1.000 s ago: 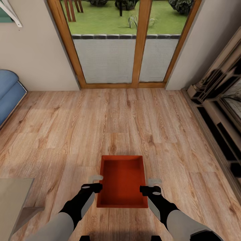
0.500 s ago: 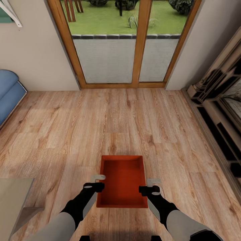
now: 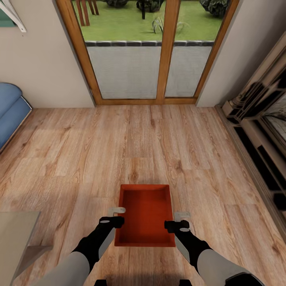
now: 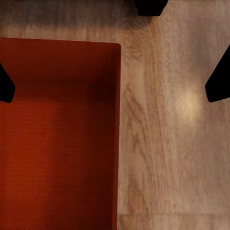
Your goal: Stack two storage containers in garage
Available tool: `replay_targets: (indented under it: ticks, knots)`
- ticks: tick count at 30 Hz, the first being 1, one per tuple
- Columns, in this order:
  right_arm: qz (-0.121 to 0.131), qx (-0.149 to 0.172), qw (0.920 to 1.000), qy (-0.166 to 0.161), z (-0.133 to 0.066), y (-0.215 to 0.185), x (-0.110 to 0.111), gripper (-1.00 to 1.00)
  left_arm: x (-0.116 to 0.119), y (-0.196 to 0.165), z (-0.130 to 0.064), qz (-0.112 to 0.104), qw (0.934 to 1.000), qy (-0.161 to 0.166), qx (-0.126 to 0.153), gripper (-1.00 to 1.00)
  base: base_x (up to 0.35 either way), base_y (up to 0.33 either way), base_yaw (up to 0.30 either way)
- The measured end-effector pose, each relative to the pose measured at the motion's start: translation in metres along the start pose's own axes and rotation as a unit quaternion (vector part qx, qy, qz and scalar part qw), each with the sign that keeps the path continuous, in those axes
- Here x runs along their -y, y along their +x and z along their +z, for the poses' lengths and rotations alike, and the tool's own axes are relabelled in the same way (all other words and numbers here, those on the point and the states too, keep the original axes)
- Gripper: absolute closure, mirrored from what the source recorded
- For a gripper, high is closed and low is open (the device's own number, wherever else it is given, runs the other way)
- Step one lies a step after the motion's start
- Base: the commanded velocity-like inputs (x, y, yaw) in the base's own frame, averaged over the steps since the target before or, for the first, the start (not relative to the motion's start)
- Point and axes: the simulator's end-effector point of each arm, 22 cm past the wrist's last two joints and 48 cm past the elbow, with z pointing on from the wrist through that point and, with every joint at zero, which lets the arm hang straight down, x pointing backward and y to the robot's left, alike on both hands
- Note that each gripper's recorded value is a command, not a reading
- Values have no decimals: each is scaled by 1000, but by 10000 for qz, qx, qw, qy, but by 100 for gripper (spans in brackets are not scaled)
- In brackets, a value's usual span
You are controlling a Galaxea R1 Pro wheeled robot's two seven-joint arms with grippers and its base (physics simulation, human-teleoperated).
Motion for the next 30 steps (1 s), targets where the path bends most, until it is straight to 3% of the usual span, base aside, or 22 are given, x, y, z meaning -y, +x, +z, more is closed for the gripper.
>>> replay_targets:
  ticks: [30]
  knots:
    - [22, 10, 10000, -25, 45, 17, -8, -100, -1, 15, 47, -15, 10000, -16, -1, -100, 0, 0, 0]
